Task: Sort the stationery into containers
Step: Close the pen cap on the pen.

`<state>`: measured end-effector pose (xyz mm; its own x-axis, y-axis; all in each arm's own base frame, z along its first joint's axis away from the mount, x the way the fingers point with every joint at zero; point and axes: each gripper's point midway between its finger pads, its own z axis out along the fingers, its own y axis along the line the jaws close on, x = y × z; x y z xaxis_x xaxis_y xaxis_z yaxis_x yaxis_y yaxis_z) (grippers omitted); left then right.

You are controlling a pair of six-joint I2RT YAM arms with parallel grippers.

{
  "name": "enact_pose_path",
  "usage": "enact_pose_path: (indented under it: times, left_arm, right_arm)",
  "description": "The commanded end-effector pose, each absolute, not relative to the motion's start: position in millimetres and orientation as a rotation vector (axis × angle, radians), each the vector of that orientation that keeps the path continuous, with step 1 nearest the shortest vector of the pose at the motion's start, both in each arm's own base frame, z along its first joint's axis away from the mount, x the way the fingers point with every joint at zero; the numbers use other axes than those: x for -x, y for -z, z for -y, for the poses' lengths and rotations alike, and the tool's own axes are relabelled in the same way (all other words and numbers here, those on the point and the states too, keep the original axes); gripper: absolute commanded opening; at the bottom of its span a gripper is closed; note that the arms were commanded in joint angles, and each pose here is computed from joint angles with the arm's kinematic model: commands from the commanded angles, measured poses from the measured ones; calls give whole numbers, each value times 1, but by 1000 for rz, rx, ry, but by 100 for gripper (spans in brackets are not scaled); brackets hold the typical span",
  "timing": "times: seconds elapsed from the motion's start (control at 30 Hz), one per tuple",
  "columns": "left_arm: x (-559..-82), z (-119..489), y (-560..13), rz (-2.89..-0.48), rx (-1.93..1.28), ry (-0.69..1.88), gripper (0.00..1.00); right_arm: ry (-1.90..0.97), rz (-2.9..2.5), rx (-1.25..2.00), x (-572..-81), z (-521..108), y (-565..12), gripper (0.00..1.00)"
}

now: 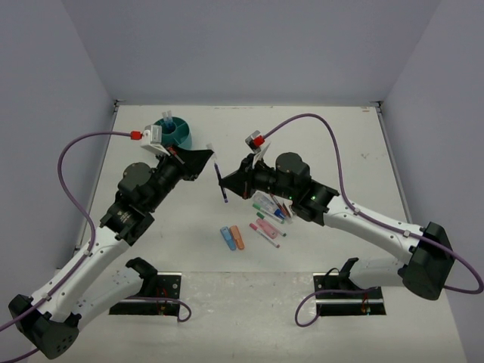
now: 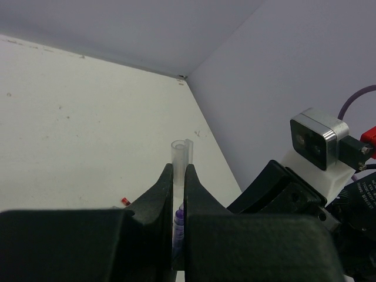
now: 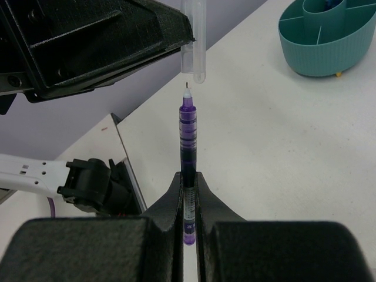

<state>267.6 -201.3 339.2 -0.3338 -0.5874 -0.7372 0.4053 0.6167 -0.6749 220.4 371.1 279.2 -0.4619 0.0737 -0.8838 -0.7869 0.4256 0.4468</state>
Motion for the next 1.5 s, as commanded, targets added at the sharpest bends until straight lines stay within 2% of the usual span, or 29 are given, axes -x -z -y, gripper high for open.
enact_pose_path:
  times: [0.0, 0.5, 1.1, 1.47]
  left_arm:
    - [-267, 202, -345, -1589, 154, 1036, 0]
    - [-261, 201, -332, -1603, 143, 1038, 0]
    - [-266, 189, -364, -1541, 155, 970, 0]
    - [-261, 192, -357, -1553, 141, 1001, 0]
  right_arm:
    - [-1169, -1699, 624, -225, -375, -300, 0]
    - [-1120, -1710, 612, -236, -377, -305, 0]
    - [-1144, -1779, 712, -218, -377, -276, 0]
    - [-1123, -1765, 689, -226, -379, -289, 0]
